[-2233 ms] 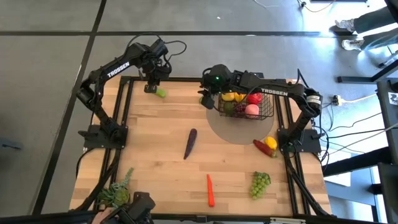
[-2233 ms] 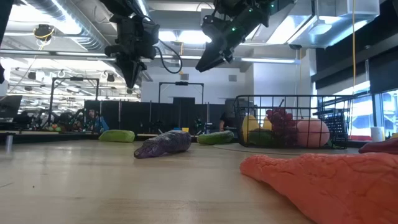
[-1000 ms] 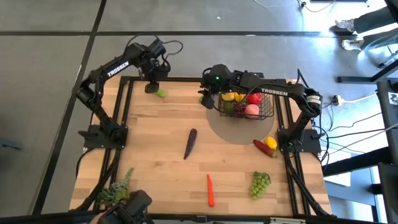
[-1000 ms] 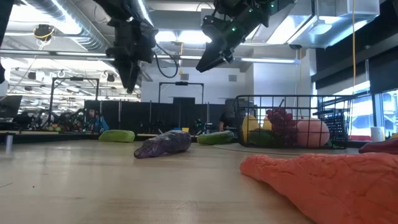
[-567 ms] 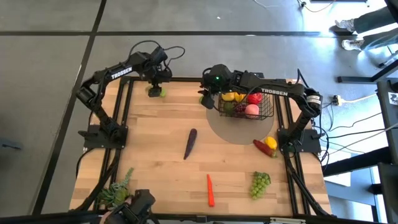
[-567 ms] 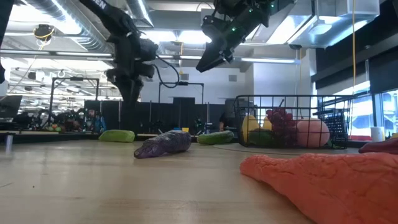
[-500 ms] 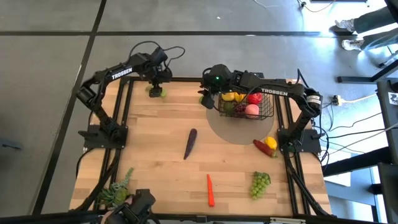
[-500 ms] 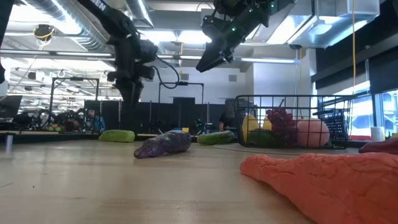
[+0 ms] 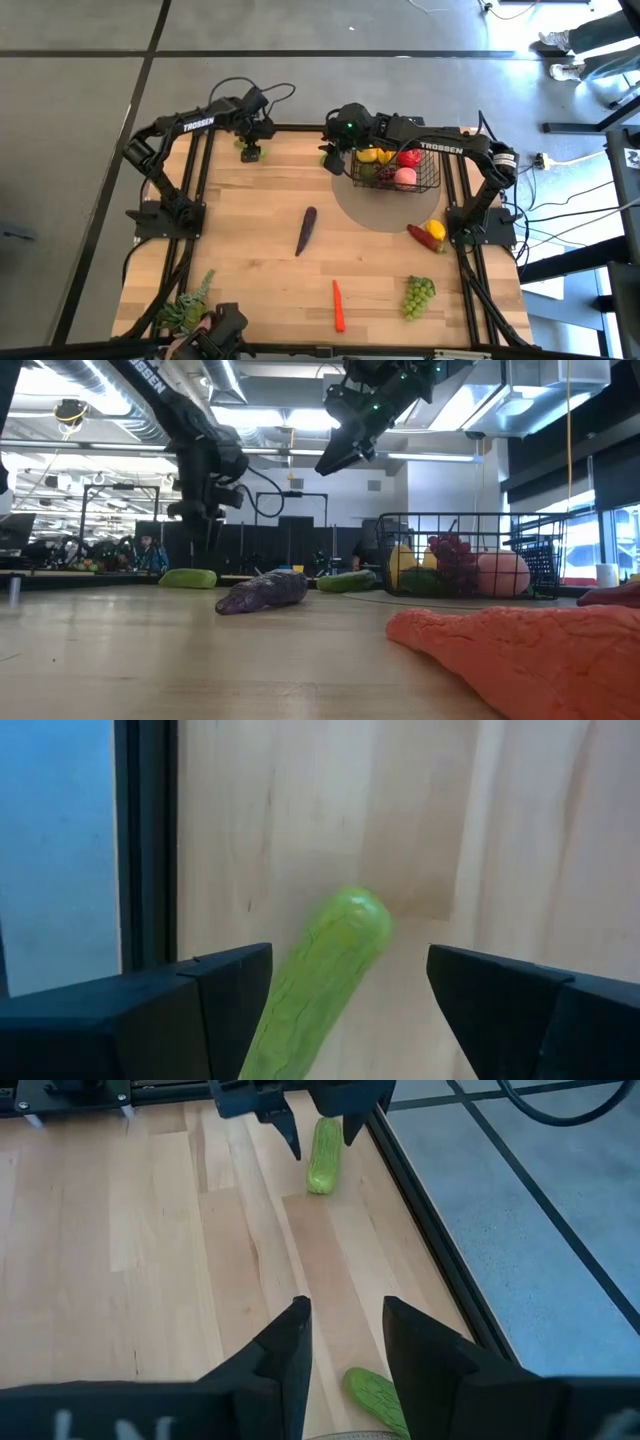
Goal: Build produce basket
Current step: Put the left green cucumber into the black wire basket
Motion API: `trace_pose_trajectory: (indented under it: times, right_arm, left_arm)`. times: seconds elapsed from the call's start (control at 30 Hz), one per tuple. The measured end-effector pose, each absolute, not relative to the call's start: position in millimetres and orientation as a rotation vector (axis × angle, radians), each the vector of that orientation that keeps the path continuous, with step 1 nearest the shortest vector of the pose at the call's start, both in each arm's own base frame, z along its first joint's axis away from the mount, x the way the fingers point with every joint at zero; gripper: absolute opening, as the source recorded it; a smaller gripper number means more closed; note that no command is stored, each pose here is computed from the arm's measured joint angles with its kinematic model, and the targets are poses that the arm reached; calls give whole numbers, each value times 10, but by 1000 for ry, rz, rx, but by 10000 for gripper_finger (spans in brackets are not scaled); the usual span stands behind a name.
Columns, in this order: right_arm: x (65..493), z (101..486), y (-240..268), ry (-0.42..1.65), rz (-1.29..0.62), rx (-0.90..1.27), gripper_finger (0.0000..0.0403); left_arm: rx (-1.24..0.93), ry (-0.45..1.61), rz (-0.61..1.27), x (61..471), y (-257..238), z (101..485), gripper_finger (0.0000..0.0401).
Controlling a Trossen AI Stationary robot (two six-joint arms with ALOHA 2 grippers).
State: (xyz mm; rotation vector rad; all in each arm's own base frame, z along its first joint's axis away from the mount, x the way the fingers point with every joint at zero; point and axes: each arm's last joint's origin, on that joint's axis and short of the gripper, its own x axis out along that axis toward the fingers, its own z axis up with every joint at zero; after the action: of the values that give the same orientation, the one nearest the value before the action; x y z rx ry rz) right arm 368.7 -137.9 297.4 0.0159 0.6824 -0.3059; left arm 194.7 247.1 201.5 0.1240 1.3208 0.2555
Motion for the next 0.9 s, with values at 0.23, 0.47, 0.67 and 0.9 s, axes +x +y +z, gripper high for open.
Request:
trace_pose_trajectory:
  times: [0.23,0.47,0.67,0.9]
  right_arm:
    - [3687,2974,-1379,682,-306,16,119]
    - [3687,2974,-1378,682,-306,16,119]
    - [3687,2974,-1378,682,-306,16,119]
    - [3687,2974,-1378,682,-306,16,119]
  left_arm:
    - [150,1314,267,1890,2508,1946,258]
    - [143,1338,265,1767,2528,1833,258]
    - [218,1299,283,1747,2598,1819,258]
    - [156,1292,265,1753,2606,1739,258]
